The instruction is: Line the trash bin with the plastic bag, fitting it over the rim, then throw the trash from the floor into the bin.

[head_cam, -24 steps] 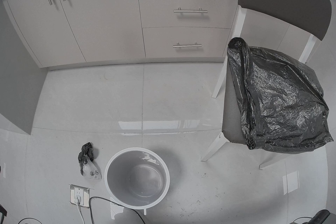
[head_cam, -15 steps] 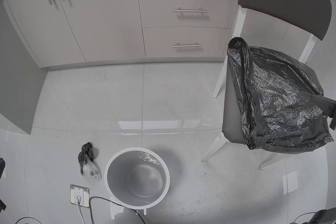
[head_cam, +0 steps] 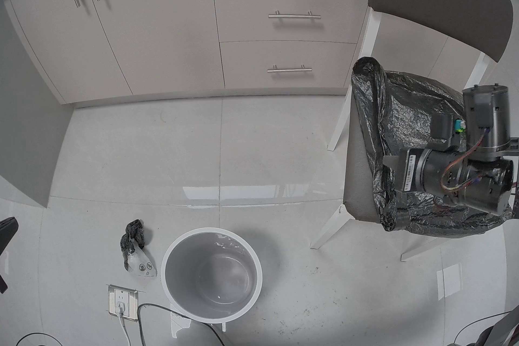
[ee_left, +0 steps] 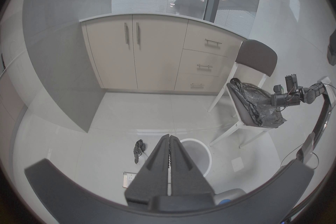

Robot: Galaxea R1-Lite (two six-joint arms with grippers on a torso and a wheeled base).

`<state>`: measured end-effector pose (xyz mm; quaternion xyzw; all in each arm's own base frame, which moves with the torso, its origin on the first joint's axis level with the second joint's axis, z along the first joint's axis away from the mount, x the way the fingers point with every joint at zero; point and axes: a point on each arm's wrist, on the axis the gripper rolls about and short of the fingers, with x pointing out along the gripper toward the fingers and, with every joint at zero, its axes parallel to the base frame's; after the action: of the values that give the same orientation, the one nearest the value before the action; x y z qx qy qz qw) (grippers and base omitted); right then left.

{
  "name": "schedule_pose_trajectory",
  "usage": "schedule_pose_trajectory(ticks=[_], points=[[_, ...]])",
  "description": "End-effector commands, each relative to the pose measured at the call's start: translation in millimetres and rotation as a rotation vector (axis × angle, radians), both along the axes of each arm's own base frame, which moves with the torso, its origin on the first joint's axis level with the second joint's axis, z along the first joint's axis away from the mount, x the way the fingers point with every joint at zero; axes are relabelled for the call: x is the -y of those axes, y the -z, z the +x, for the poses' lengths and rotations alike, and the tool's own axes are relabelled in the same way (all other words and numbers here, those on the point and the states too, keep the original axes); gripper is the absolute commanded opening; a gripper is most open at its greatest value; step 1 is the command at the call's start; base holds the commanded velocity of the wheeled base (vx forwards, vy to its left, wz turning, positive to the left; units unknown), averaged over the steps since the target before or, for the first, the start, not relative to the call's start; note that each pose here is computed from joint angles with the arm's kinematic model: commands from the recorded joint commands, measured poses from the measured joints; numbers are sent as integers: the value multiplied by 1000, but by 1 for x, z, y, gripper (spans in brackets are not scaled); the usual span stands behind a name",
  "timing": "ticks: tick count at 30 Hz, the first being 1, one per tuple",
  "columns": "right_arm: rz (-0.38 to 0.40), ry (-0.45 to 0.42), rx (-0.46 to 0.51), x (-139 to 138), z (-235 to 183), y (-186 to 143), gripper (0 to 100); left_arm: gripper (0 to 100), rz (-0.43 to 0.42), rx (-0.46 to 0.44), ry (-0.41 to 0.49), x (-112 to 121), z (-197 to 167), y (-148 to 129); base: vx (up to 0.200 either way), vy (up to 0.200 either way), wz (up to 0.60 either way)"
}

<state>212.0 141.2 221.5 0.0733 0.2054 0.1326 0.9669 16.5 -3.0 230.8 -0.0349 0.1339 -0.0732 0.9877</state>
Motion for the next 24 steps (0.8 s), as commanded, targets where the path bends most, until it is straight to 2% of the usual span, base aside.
schedule_pose_trajectory(ticks=[1, 6, 7, 10, 11, 24], points=[[-43, 9, -39, -14, 2, 17, 0, 0, 7, -57, 19, 2, 13, 2, 0, 0, 0], [-31, 15, 2, -9, -8, 5, 0, 0, -3, -73, 32, 3, 20, 0, 0, 0, 0], [-29, 16, 5, -7, -9, 3, 100, 0, -16, -72, 26, 3, 20, 1, 0, 0, 0], [-32, 45, 22, -4, -15, 0, 100, 0, -22, -64, 25, 3, 18, 1, 0, 0, 0], [-47, 64, 28, -3, -18, 1, 100, 100, -23, -63, 24, 3, 18, 0, 0, 0, 0], [-240, 200, 10, -14, -36, 38, 100, 100, -18, -152, 10, 5, 32, 9, 0, 0, 0]])
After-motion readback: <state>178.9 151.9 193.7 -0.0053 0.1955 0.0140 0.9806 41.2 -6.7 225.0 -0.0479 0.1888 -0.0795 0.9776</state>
